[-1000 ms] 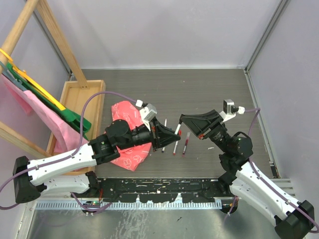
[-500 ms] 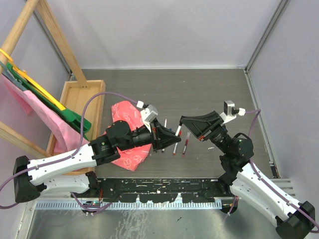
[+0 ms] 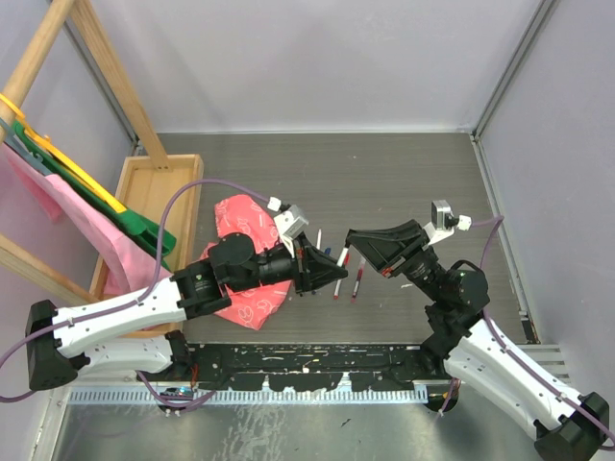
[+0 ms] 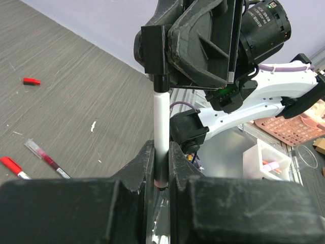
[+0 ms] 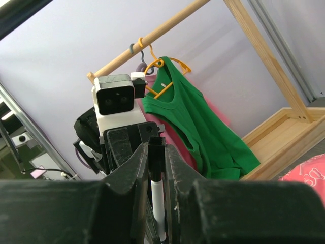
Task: Insert the pens into the pen caps
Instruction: Insert the pen cap onto the pen.
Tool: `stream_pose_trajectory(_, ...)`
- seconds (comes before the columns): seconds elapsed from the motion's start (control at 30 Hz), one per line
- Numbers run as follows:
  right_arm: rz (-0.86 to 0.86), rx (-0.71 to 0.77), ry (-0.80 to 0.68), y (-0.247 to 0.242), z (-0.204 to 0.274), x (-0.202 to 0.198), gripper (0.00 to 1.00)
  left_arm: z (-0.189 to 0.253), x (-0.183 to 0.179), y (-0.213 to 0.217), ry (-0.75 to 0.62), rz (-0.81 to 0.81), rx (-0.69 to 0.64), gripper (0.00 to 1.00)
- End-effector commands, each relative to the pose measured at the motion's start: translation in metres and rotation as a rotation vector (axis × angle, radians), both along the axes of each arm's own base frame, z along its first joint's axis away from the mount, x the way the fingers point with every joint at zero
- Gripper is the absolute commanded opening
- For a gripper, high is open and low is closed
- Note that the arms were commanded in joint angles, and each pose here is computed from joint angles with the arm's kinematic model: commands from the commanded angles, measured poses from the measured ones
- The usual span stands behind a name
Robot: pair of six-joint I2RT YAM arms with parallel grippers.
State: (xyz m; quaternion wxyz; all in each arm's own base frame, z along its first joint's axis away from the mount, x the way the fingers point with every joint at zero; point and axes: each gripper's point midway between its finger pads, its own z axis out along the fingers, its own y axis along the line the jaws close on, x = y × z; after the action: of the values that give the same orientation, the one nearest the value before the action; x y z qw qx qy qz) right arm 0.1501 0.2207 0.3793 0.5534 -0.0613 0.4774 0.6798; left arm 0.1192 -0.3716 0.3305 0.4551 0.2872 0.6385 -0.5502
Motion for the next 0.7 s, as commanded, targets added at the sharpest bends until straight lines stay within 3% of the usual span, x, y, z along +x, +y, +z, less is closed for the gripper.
stream_pose_trajectory(0.0,0.113,-0.123,0.026,0.017,-0.033,-0.018,0.12,0.076,0.013,0.006,-0.091,0.074,-0.21,0.0)
stream_pose_trajectory(0.2,0.097,-0.101,0.01,0.014,-0.016,-0.018,0.25,0.075,0.012,0.006,-0.091,0.065,-0.207,0.0)
stream_pose_trajectory(0.67,0.051,-0.109,-0.044,0.008,0.033,-0.018,0.42,0.076,0.008,0.013,-0.102,0.063,-0.203,0.0)
